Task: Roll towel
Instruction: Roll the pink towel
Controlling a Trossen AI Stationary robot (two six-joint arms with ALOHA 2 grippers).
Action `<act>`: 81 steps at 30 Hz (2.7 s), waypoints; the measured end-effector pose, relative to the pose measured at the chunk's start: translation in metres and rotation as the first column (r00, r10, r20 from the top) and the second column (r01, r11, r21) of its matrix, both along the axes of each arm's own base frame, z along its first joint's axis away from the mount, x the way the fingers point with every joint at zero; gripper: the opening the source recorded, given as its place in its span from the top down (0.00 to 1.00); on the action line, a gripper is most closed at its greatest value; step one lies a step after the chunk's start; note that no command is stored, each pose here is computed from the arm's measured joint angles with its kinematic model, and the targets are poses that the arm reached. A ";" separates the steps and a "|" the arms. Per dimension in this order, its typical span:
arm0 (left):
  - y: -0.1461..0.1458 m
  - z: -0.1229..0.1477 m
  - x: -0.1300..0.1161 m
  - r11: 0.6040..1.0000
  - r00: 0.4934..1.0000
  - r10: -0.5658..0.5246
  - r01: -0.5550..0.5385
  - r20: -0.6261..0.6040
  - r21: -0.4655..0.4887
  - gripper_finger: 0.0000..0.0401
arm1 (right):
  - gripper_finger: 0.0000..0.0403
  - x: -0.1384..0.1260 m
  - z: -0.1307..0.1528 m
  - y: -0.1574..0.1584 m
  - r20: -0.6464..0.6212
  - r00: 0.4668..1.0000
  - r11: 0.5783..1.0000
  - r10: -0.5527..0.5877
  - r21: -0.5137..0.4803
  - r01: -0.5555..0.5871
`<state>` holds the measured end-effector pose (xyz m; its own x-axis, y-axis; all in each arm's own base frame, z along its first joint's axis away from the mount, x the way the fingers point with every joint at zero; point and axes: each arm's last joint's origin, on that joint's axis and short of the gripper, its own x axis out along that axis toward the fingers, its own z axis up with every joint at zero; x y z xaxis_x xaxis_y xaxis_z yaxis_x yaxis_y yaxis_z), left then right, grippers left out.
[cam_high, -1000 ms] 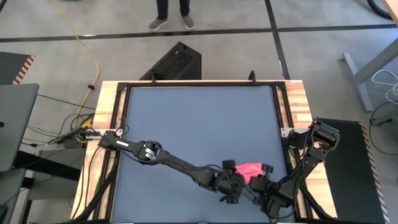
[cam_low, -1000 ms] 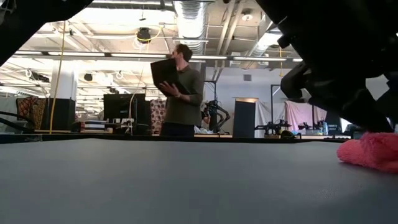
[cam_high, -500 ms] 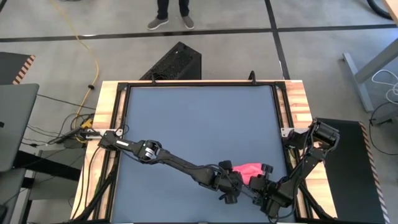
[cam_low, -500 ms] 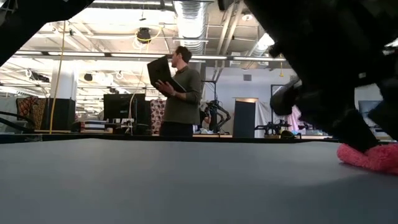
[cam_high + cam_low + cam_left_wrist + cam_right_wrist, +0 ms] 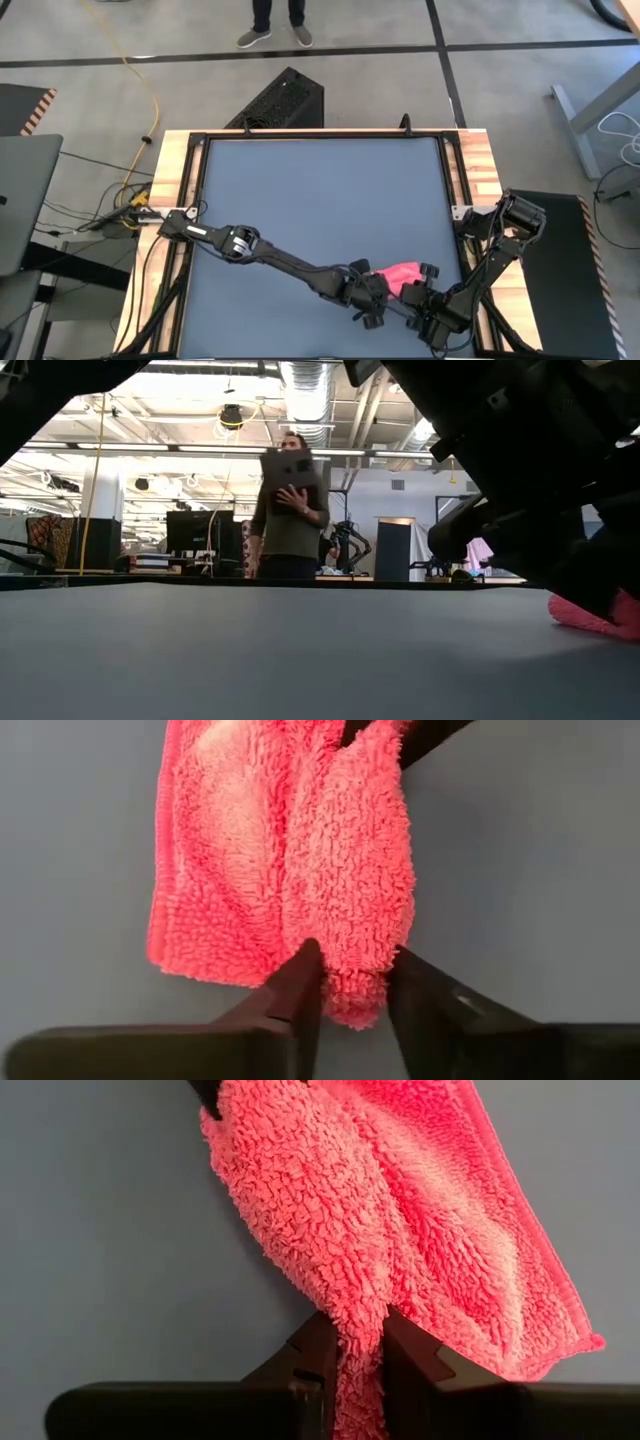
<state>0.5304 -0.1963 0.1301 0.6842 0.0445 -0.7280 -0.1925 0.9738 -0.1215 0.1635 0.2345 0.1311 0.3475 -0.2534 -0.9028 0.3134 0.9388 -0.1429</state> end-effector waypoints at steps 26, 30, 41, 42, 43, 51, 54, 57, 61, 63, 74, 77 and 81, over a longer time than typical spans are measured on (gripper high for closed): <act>0.013 0.003 0.014 0.912 1.000 -0.029 0.027 0.000 -0.409 1.00 | 0.85 0.000 0.024 -0.007 -0.155 0.987 0.956 -0.038 0.283 0.081; 0.016 0.006 0.018 0.875 0.999 -0.042 0.049 0.025 -0.482 1.00 | 0.85 0.000 0.018 -0.007 -0.154 0.988 0.937 -0.028 0.340 0.079; 0.015 0.003 0.015 0.846 0.997 -0.059 0.024 -0.048 -0.533 1.00 | 0.86 0.002 0.023 -0.008 -0.231 0.973 0.899 -0.004 0.426 0.105; 0.015 0.002 0.014 0.847 0.996 -0.056 0.014 -0.063 -0.532 1.00 | 0.87 0.003 0.025 -0.009 -0.232 0.973 0.895 -0.006 0.434 0.108; 0.015 0.002 0.013 0.847 0.996 -0.055 0.009 -0.071 -0.531 1.00 | 0.87 0.003 0.027 -0.010 -0.229 0.973 0.891 -0.007 0.440 0.110; 0.013 0.001 0.010 0.852 0.993 -0.054 -0.009 -0.106 -0.523 1.00 | 0.87 0.010 0.037 -0.019 -0.236 0.972 0.867 0.002 0.485 0.116; 0.011 0.001 0.009 0.849 0.993 -0.057 -0.006 -0.103 -0.528 1.00 | 0.87 0.013 0.036 -0.019 -0.254 0.967 0.856 0.034 0.507 0.103; 0.010 0.001 0.009 0.842 0.992 -0.042 -0.028 -0.117 -0.539 1.00 | 0.87 0.015 0.036 -0.021 -0.258 0.965 0.851 0.045 0.517 0.098; 0.010 0.001 0.009 0.834 0.991 -0.027 -0.048 -0.128 -0.549 1.00 | 0.87 0.018 0.036 -0.023 -0.263 0.963 0.845 0.067 0.528 0.086; 0.010 0.001 0.009 0.833 0.991 -0.022 -0.053 -0.129 -0.550 1.00 | 0.87 0.019 0.037 -0.024 -0.269 0.960 0.841 0.079 0.535 0.081; 0.008 0.000 0.008 0.830 0.991 -0.003 -0.072 -0.134 -0.553 1.00 | 0.87 0.017 0.016 -0.036 -0.232 0.966 0.754 0.112 0.654 0.070; 0.007 0.001 0.008 0.833 0.992 -0.018 -0.055 -0.126 -0.551 1.00 | 0.87 0.008 0.008 -0.039 -0.172 0.982 0.686 0.078 0.724 0.072; 0.004 0.002 0.008 0.840 0.994 -0.036 -0.026 -0.103 -0.542 1.00 | 0.87 -0.008 0.005 -0.050 -0.144 0.990 0.670 -0.008 0.734 0.113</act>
